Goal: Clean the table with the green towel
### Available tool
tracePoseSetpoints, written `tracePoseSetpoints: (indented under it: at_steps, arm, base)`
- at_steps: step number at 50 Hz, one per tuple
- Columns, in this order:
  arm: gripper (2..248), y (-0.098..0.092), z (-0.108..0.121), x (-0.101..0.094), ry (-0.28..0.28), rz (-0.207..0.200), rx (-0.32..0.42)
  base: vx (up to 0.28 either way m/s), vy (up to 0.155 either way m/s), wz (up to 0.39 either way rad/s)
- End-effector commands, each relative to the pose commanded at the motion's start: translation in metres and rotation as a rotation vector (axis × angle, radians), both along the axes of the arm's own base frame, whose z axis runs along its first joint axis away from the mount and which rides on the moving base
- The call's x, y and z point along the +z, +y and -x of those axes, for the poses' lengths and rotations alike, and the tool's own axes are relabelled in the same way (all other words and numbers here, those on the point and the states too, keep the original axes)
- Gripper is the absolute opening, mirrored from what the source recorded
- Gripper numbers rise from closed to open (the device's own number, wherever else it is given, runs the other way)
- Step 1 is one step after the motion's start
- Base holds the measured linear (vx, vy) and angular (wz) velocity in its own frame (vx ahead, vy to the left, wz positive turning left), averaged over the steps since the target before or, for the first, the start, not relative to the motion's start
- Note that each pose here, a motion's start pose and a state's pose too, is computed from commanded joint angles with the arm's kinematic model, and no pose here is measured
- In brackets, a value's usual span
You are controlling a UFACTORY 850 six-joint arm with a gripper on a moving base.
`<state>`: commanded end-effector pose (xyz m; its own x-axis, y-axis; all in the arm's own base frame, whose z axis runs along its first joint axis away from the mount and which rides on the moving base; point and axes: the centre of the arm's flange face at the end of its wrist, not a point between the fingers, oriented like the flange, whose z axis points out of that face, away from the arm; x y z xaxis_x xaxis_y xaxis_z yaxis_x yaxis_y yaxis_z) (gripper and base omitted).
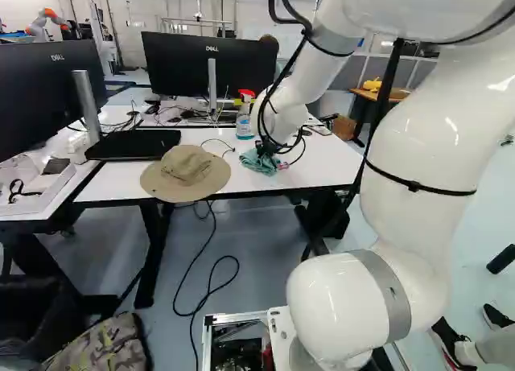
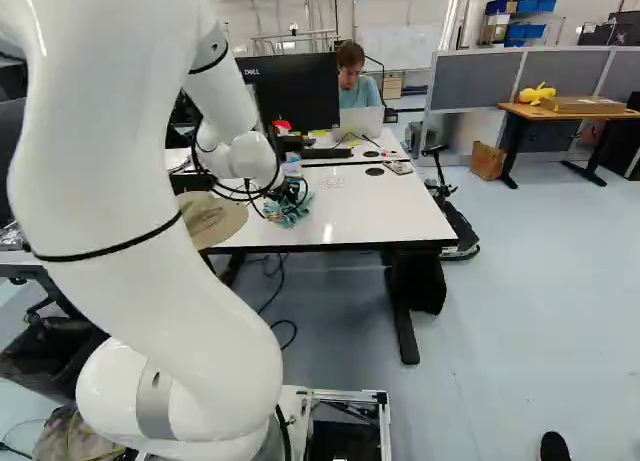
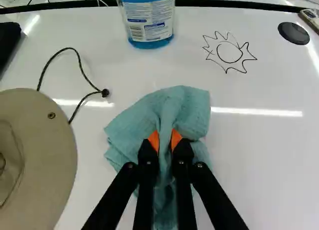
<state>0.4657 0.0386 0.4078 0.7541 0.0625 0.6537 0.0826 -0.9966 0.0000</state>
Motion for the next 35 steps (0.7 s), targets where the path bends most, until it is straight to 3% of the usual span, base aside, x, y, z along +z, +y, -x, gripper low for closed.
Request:
tracePoseSetpoints:
  at_steps: [19,35]
  arm:
    - [46,0.011,0.037,0.000,0.007,0.001,0.032]
    - [46,0.007,0.070,-0.001,0.009,0.001,0.031]
  base:
    - [0.000,0.000,0.000]
    - [0.000,0.000,0.000]
